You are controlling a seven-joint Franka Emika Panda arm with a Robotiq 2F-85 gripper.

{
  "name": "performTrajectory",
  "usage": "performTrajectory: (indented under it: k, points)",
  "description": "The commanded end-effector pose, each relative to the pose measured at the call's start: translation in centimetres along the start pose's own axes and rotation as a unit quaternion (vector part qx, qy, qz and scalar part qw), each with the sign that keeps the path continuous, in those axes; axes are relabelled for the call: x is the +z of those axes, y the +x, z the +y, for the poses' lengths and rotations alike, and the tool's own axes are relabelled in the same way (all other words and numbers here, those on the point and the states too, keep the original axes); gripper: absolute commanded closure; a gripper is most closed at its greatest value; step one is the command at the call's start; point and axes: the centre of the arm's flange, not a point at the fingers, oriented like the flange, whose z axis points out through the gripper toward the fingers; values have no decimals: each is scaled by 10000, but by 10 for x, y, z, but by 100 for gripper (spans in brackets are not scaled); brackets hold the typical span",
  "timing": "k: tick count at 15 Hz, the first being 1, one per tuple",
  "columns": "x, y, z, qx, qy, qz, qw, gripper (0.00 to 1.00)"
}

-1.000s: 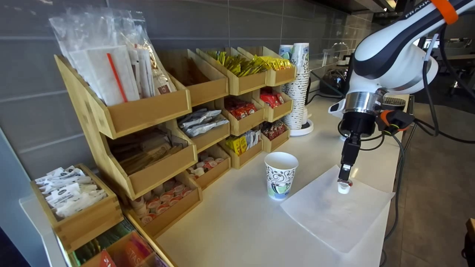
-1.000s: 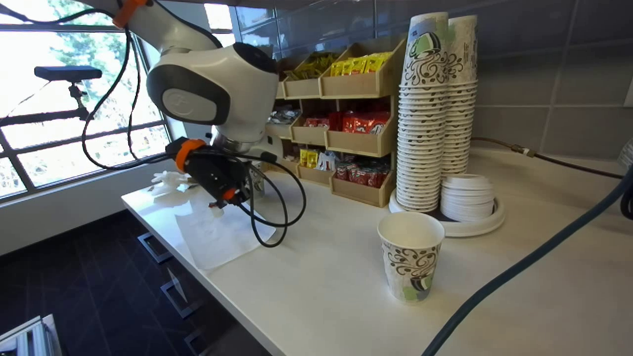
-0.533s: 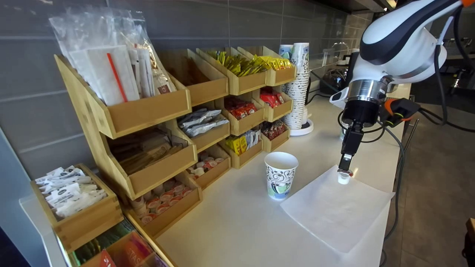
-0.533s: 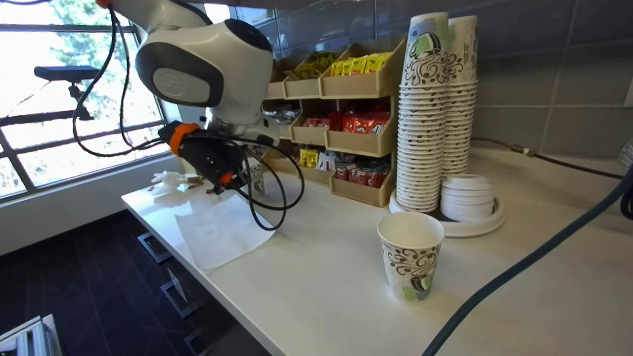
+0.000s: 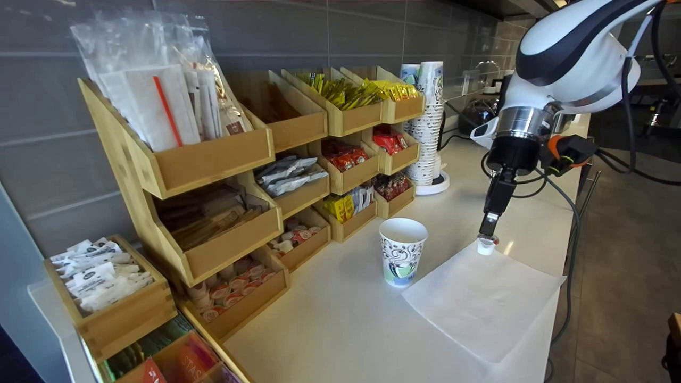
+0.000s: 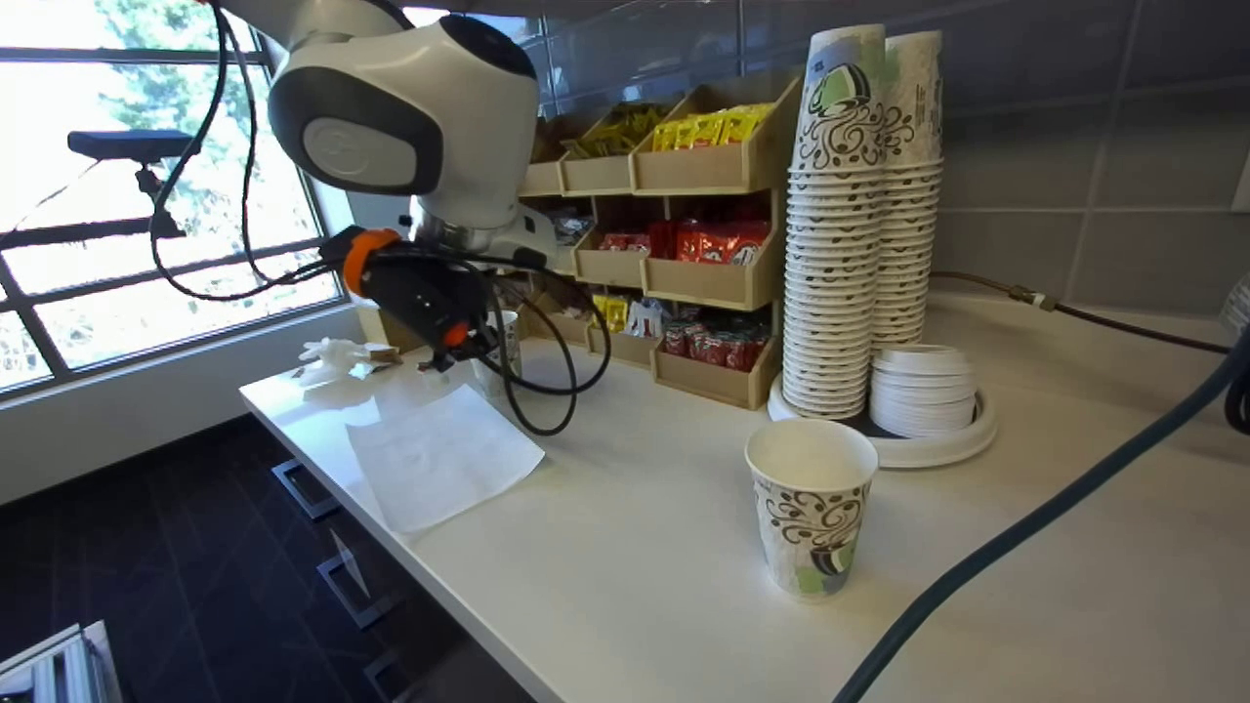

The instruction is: Lift the milk from the plain paper, pour it in the cup and then put it back on the plain paper

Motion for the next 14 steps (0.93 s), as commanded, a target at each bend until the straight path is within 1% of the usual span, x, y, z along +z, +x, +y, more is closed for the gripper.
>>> performTrajectory:
  k: [1,6,11,14]
  points:
    - [-27,10,-13,-166,-35,364,9992,100]
    - [-47,31,-37,-423,-75,739,9963,100]
    - [-53,58,-62,-739,-256,912,9928,100]
    - [-51,71,-77,-948,-421,968,9899,100]
